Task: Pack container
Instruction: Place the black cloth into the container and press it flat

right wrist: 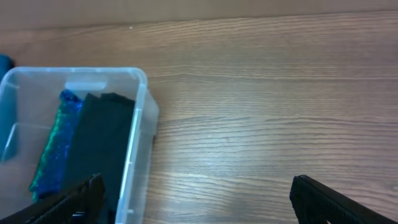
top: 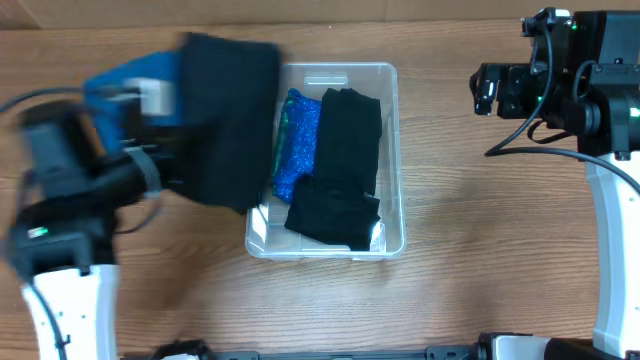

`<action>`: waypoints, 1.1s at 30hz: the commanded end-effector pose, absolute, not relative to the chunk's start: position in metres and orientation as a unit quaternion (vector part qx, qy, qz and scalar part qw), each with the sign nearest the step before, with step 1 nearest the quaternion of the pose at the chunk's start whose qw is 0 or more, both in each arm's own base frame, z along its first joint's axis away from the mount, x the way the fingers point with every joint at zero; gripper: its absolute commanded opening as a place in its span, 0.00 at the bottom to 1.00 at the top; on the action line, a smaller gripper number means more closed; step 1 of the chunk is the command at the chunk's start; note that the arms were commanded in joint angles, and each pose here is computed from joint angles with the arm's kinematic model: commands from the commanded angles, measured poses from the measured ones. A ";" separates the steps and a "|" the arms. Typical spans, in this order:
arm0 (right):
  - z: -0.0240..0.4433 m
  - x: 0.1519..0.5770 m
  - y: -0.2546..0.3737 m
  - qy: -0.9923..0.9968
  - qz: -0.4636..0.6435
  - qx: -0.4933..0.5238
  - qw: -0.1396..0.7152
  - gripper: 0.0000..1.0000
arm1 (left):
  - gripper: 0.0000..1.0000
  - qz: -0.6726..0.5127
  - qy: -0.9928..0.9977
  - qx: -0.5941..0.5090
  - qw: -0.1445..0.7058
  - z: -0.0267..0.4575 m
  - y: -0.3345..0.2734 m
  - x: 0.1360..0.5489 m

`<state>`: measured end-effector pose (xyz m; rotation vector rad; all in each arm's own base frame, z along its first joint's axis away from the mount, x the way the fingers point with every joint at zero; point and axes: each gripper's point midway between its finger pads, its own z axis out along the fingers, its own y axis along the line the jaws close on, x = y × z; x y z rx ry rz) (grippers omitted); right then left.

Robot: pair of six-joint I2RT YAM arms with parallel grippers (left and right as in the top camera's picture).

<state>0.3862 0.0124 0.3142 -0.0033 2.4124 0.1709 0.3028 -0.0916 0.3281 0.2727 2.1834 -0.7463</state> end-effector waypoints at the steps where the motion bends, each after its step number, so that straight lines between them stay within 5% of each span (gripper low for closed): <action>1: 0.312 0.387 -0.013 0.932 0.051 0.060 0.353 1.00 | 0.04 -0.159 0.891 0.227 0.360 0.286 -0.135 0.307; 4: 0.310 0.385 -0.030 0.931 0.047 0.091 0.350 1.00 | 0.04 -0.099 0.881 0.363 0.288 0.235 -0.171 0.301; 13: 0.310 0.383 -0.038 0.931 0.044 0.101 0.348 1.00 | 0.04 -0.072 0.860 0.479 0.160 0.129 -0.195 0.324; 23: 0.310 0.383 -0.038 0.931 0.044 0.101 0.348 1.00 | 0.04 -0.182 0.769 0.591 0.164 0.159 -0.230 0.270; 33: 0.310 0.383 -0.038 0.931 0.044 0.101 0.348 1.00 | 0.06 -0.173 0.770 0.605 0.107 0.129 -0.222 0.265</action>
